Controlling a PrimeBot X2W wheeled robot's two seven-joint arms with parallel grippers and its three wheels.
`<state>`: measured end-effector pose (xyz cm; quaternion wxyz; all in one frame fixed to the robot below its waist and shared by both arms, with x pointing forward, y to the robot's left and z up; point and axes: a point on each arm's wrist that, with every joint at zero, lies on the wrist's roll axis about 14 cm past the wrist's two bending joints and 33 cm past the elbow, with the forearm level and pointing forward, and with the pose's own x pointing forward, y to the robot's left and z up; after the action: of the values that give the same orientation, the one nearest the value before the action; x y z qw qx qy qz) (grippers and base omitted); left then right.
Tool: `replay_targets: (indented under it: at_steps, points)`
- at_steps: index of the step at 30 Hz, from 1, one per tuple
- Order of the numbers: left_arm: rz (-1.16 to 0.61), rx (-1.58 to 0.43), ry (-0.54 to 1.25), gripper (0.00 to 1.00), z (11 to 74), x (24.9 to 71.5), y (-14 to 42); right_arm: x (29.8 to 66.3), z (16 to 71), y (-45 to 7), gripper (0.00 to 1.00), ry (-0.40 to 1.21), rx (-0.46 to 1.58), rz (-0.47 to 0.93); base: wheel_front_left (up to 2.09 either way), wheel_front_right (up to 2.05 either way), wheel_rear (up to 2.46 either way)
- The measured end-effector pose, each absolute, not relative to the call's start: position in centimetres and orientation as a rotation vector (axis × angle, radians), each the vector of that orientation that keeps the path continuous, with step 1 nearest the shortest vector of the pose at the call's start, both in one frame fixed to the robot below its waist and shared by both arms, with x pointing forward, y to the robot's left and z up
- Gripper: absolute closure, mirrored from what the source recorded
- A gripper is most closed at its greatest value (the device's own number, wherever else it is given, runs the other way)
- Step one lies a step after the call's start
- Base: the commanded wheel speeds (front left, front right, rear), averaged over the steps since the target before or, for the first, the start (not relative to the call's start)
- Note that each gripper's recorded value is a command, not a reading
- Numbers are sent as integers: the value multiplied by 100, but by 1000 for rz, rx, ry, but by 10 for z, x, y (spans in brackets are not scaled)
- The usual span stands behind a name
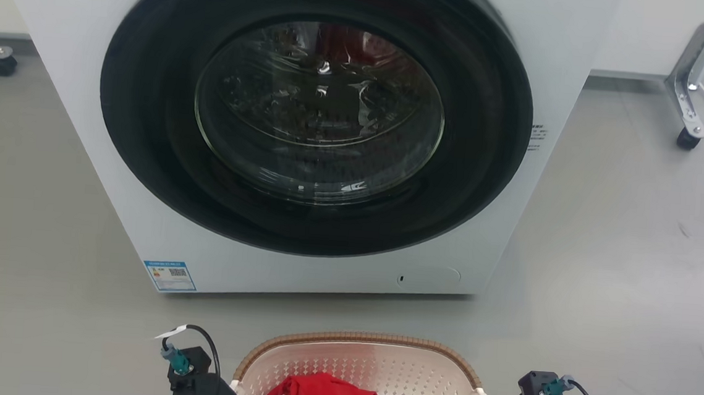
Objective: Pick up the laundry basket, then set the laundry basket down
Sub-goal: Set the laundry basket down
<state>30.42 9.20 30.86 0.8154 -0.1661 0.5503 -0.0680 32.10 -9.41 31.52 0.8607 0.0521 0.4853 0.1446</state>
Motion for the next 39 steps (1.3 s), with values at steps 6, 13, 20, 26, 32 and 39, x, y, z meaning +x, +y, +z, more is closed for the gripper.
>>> replay_targets:
  at_steps: [6,13,20,26,32,39]
  points:
    - [-139,-351,1166,100,303,316,90,328,306,-96,100,1026,112,294,0,0,0]
    - [-124,-354,1182,100,288,327,90,346,295,-96,100,1024,92,305,0,0,0]
    - [-113,-346,1191,100,272,341,90,362,279,-95,100,1024,72,325,0,0,0]
    - [-98,-344,1195,100,255,352,92,378,263,-93,100,1023,70,329,0,0,0]
    - [-103,-322,1174,100,238,376,91,401,244,-94,100,1011,76,324,0,0,0]
    - [-97,-318,1166,100,218,397,92,420,222,-93,100,1006,71,331,0,0,0]
